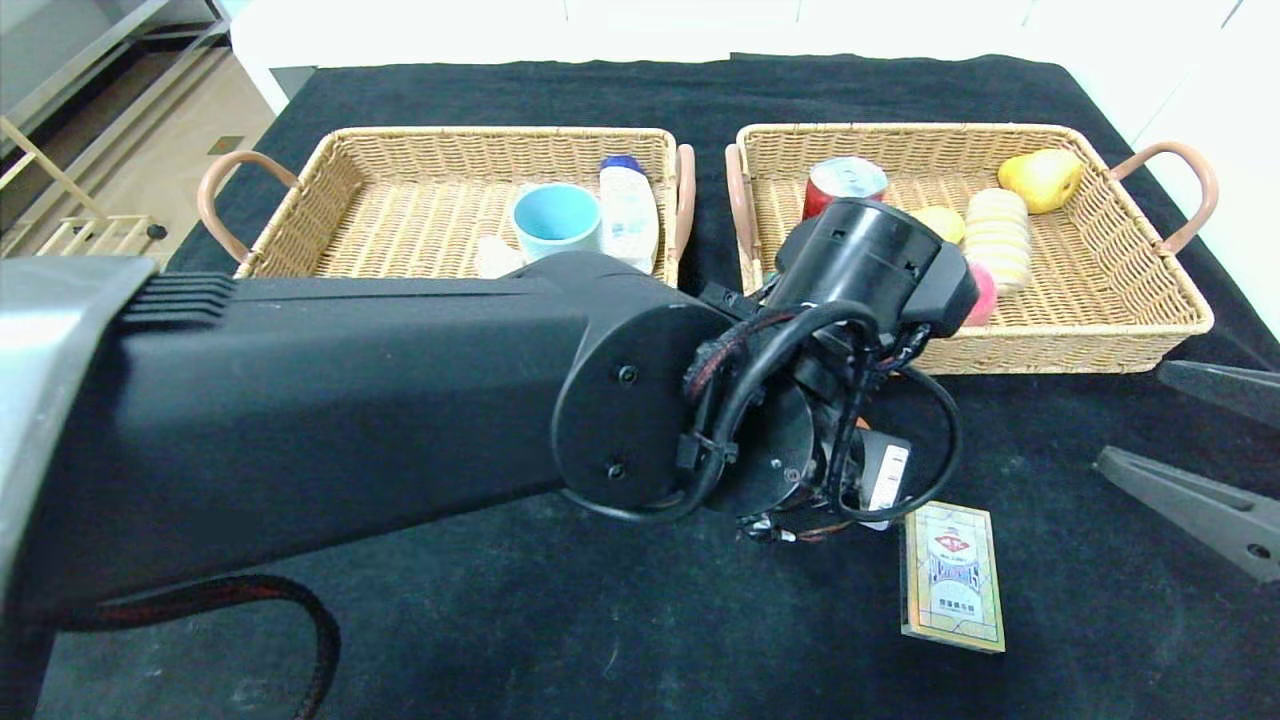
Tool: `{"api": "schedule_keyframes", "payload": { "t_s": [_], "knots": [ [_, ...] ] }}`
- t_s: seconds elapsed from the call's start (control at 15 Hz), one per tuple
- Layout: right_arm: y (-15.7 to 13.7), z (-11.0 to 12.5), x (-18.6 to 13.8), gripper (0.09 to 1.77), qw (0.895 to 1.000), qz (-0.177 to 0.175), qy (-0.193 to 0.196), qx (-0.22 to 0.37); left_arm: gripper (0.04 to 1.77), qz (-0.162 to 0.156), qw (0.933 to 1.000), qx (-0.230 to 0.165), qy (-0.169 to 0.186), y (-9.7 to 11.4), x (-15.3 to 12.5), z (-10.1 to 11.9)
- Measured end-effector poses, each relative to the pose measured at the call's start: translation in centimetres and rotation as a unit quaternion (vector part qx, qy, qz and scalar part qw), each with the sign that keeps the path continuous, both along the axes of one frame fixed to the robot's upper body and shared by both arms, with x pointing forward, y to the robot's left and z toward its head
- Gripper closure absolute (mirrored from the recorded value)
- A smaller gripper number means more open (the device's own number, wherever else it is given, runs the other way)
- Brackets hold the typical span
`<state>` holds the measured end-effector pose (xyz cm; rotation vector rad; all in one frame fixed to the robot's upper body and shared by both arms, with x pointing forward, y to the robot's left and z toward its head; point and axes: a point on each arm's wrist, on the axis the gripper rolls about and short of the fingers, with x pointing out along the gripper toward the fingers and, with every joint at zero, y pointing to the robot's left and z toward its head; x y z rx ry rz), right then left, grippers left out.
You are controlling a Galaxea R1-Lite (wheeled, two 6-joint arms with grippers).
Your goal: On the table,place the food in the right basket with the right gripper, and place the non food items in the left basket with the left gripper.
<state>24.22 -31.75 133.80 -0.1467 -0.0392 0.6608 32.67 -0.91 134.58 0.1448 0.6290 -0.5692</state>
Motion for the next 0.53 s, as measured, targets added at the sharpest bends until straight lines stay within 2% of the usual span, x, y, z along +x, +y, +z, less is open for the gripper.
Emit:
{"api": "schedule_keyframes", "payload": {
  "t_s": [0.53],
  "knots": [
    [-0.23,-0.17,0.52,0.15,1.0,-0.007,0.006,-0.001,0.66,0.003,1.0,0.005,0.006,-0.47,0.53,-1.06]
  ]
}}
